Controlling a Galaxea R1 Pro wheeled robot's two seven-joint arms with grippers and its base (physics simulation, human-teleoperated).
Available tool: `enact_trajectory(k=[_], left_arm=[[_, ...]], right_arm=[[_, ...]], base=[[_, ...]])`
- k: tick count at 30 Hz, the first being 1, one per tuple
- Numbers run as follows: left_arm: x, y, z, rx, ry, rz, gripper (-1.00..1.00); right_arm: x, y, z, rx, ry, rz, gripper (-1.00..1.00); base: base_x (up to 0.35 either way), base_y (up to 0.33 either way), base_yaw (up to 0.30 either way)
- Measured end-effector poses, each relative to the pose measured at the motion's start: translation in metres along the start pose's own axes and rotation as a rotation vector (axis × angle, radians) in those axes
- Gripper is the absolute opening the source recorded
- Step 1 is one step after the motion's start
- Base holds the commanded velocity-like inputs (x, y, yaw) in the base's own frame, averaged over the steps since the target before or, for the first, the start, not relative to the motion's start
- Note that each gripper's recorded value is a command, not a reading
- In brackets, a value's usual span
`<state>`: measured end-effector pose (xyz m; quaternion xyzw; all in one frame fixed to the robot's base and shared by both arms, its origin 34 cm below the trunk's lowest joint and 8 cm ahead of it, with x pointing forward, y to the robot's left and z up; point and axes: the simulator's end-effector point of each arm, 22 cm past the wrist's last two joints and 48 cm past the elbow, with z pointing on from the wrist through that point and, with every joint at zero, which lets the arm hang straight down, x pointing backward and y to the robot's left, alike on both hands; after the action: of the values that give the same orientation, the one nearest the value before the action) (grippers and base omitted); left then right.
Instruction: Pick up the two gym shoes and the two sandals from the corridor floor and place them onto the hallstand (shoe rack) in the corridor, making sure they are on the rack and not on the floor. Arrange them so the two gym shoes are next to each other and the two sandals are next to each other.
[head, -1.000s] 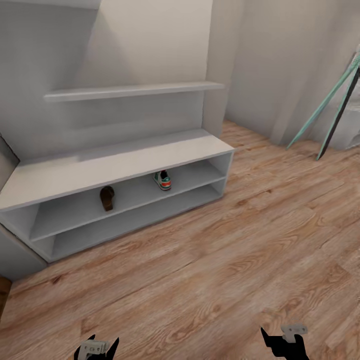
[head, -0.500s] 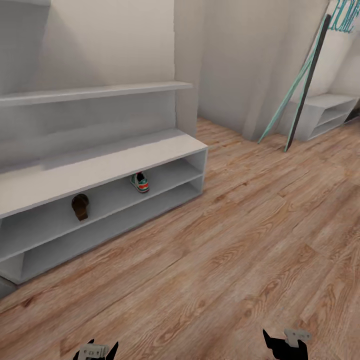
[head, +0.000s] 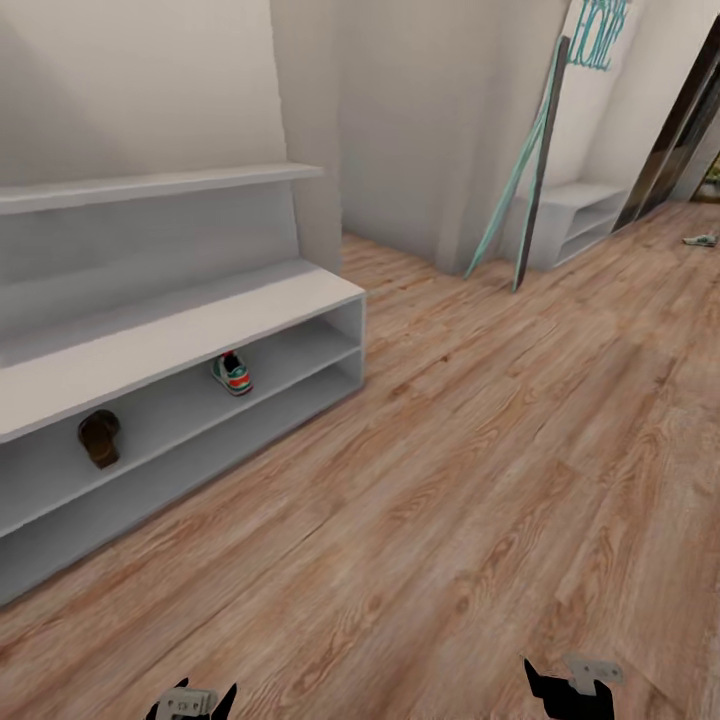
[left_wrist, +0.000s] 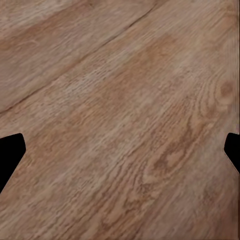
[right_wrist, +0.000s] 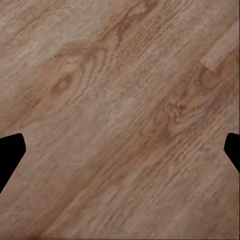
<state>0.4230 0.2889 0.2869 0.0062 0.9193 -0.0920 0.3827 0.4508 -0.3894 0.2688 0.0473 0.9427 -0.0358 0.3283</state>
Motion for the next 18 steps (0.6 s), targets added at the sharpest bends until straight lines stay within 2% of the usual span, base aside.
enact_trajectory(k=[13,18], left_arm=[[-0.0003,0.0007,0.0,-0.001,0.0,0.0,1.0],[-0.0005,0.0005,-0.0001,-0.001,-0.001,0.0,1.0]], right_arm=[[0.0006,0.0001,-0.0002,0.0,0.001,0.0,1.0],[0.0006,0.0004,-0.0004,-0.001,0.001,0.0,1.0]], base=[[0.002,0.0,-0.3],[0.156,0.0,-0.3]])
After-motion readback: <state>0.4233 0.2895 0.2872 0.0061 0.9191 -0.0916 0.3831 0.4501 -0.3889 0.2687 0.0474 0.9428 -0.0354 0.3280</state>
